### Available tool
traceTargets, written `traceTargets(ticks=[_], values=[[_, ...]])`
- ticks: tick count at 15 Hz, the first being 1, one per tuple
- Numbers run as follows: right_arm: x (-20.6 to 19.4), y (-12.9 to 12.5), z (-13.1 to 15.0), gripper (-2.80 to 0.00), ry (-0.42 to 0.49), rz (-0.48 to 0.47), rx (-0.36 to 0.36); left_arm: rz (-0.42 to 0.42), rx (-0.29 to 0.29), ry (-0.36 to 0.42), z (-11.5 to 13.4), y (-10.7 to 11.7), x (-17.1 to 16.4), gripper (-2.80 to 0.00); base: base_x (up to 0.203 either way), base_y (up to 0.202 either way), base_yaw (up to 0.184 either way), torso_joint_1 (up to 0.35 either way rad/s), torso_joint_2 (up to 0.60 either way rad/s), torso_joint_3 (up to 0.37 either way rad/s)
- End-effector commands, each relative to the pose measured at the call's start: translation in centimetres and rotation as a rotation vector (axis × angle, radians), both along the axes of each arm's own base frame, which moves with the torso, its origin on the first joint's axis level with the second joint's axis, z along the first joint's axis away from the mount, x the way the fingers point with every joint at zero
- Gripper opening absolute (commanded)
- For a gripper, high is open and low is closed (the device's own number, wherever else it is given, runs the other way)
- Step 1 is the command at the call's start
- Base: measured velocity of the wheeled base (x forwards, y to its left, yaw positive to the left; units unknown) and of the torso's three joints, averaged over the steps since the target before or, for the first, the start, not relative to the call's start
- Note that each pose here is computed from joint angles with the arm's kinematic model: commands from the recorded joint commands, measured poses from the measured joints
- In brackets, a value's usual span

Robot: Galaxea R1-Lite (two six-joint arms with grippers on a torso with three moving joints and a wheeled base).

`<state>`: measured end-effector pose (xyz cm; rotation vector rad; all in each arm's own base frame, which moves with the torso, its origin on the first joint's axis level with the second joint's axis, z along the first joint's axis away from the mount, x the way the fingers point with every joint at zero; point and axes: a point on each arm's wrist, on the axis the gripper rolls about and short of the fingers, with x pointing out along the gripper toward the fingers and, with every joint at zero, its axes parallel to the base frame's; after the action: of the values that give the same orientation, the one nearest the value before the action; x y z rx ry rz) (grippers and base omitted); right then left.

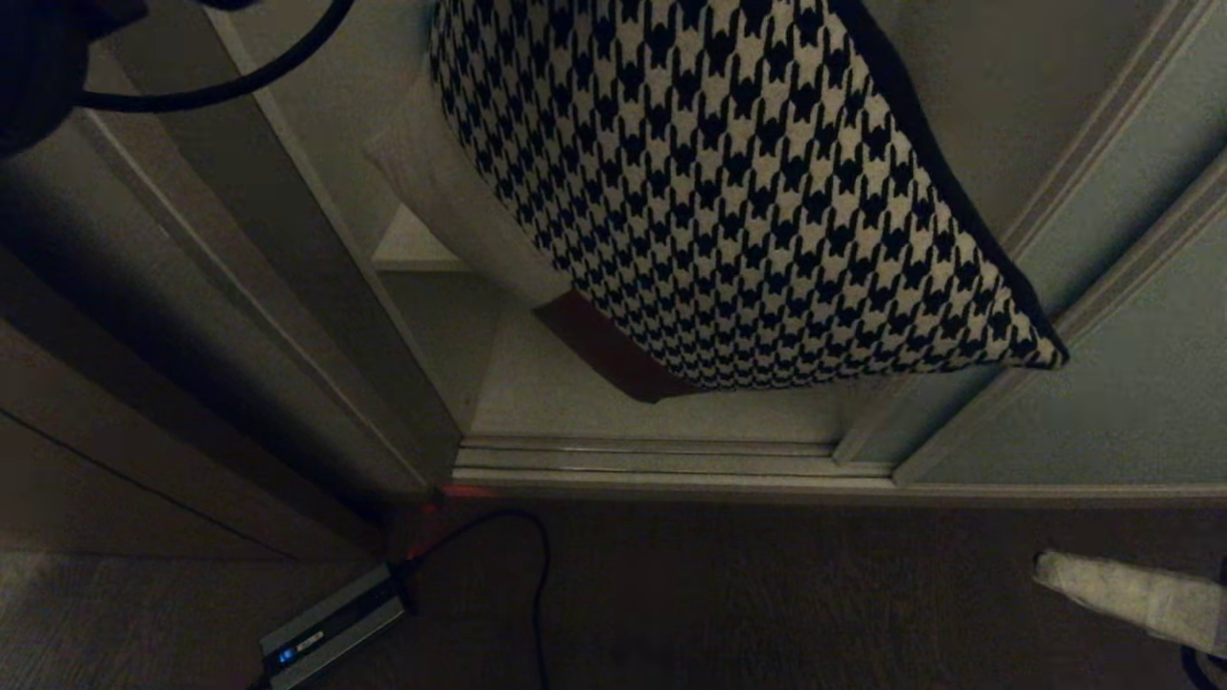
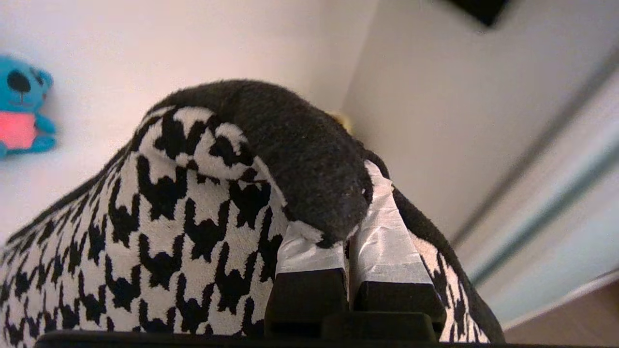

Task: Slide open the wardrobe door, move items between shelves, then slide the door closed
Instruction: Place the pillow on the higher shelf

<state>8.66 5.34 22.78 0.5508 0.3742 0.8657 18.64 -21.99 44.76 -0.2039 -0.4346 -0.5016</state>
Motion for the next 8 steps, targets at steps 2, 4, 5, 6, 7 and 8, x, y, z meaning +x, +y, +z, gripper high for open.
traceTargets(ticks=[2,4,5,6,7,8], values=[[0.04,0.07,-0.07,-2.8,0.006,0.007,0.001,0.001,-0.005,-0.011,0.28,0.16,-0.2,-2.8,0.2,0.0,0.0,0.005,0.0,0.005],[0.06,0.09,-0.17,-2.8,0.01,0.009,-0.001,-0.003,-0.004,-0.013,0.29,0.15,-0.21,-2.8,0.2,0.0,0.003,0.003,0.0,0.002],[0.05,0.1,-0.26,-2.8,0.013,0.018,-0.001,-0.003,-0.006,-0.014,0.36,0.22,-0.27,-2.8,0.195,0.0,0.004,0.0,0.0,0.007],[0.1,0.13,-0.29,-2.8,0.016,0.021,-0.003,-0.004,-0.006,-0.016,0.43,0.32,-0.34,-2.8,0.196,0.0,0.002,0.006,0.0,0.002],[0.1,0.13,-0.29,-2.8,0.016,0.022,-0.002,-0.01,-0.002,-0.018,0.42,0.3,-0.35,-2.8,0.196,0.0,0.0,0.006,-0.01,0.002],[0.07,0.12,-0.28,-2.8,0.015,0.022,-0.002,-0.02,-0.002,-0.024,0.52,0.37,-0.43,-2.8,0.197,0.0,0.003,0.007,0.0,0.002]])
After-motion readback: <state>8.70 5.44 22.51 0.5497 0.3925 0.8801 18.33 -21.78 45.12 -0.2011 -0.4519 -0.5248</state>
